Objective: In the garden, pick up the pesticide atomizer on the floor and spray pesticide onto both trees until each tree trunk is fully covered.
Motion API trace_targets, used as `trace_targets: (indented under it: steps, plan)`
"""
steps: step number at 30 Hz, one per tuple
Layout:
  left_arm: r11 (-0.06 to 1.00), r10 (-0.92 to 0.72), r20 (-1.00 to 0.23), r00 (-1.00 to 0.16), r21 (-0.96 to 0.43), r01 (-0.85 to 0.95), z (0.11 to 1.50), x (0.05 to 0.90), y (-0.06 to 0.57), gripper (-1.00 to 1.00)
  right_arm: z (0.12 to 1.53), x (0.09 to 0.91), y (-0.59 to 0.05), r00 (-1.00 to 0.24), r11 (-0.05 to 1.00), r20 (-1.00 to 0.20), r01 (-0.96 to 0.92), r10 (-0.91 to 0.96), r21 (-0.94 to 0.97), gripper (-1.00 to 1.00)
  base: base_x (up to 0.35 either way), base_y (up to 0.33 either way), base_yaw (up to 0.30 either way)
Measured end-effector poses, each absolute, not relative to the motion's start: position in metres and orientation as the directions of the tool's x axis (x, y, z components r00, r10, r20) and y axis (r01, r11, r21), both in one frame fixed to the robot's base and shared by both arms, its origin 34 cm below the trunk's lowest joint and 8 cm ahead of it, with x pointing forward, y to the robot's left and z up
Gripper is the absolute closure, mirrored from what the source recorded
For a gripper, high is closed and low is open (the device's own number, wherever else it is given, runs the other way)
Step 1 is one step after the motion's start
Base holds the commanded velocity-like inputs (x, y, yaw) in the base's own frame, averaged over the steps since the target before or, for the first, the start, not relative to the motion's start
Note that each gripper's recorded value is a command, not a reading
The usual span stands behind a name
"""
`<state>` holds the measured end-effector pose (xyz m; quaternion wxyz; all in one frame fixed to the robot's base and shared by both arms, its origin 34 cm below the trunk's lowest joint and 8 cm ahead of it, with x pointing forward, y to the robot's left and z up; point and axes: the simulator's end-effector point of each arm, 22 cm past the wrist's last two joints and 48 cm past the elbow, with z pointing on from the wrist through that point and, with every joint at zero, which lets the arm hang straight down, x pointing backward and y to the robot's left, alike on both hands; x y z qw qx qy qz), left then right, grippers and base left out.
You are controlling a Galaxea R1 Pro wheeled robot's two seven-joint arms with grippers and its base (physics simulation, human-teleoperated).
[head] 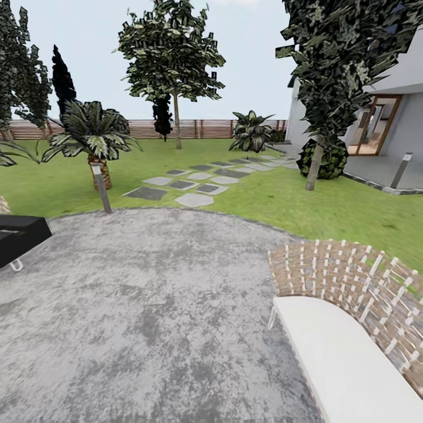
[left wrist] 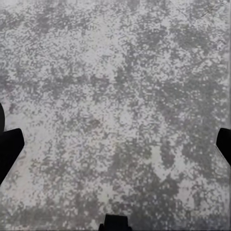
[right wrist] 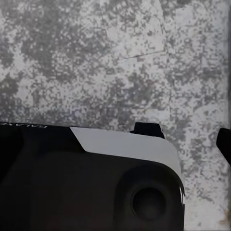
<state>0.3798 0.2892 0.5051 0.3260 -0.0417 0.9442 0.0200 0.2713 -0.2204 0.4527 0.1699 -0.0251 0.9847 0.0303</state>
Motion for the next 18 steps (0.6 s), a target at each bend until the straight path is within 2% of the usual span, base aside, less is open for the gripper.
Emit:
trace_targets:
  steps: [18]
  plan:
    - [0.996, -0.066, -0.618, -0.784, 0.01, -0.092, 0.5051, 0.3799, 0.2893, -1.0, 0.4527, 0.2716, -0.2204, -0.941, 0.997, -0.336, -0.06, -0.039, 0.051, -1.0, 0.35, -0.005, 0.0]
